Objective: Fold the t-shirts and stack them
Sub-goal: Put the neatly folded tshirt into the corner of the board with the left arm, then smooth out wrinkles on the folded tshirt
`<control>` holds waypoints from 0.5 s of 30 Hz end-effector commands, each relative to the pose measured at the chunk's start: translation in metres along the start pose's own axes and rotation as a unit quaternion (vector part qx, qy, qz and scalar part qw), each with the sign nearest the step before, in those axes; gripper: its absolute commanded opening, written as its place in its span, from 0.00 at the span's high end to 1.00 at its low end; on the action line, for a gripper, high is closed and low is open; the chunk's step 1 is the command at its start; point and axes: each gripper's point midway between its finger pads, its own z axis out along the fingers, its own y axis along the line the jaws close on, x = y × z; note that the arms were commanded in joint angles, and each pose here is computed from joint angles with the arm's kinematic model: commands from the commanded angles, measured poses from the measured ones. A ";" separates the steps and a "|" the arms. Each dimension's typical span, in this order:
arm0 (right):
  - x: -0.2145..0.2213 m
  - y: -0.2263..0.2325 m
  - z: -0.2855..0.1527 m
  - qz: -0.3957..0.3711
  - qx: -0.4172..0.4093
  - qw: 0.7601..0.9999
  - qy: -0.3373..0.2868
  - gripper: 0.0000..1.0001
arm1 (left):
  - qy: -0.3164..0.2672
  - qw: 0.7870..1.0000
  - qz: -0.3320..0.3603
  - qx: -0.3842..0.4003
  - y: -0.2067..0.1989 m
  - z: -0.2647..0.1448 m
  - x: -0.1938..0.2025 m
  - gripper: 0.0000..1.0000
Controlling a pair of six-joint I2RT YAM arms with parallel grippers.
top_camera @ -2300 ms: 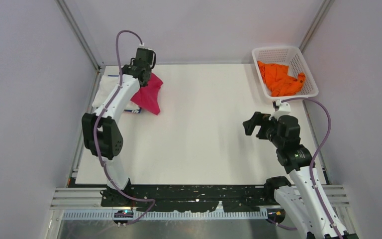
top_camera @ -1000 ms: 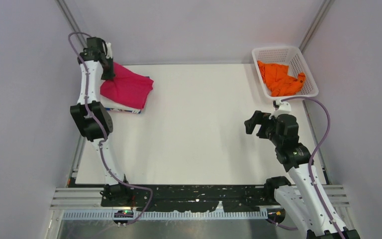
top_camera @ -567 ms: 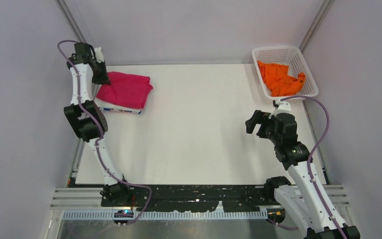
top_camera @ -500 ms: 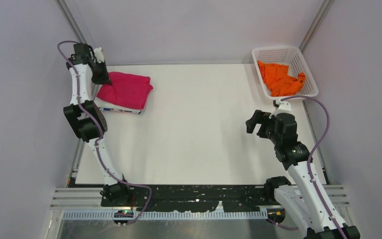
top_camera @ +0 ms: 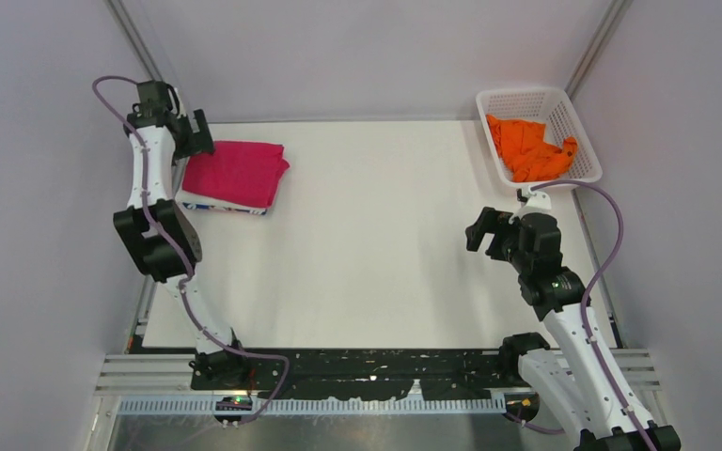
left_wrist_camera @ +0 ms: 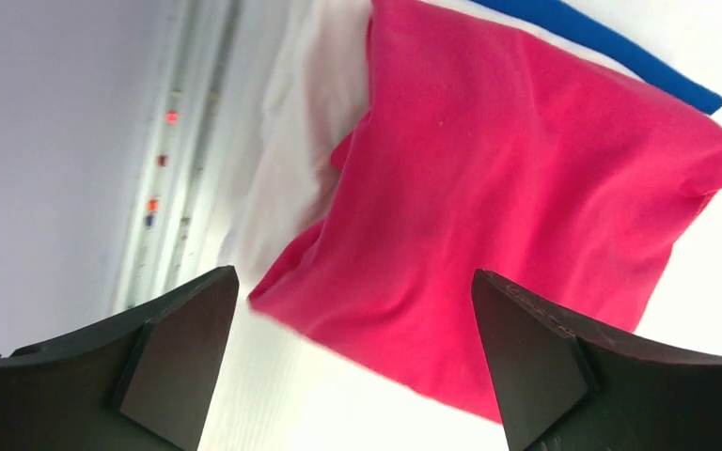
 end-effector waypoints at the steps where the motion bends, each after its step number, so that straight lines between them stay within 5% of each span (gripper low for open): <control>1: -0.020 0.003 -0.006 -0.002 0.001 1.000 -0.032 0.05 | -0.166 0.983 0.003 -0.078 -0.008 -0.094 -0.061 0.00; 7: -0.021 0.003 -0.007 -0.001 -0.001 0.999 -0.035 0.05 | -0.181 0.981 0.036 0.063 -0.075 -0.099 -0.058 0.01; 15: -0.020 -0.001 -0.007 -0.001 0.007 0.999 -0.038 0.04 | -0.072 0.994 -0.039 0.065 -0.057 -0.007 -0.027 0.01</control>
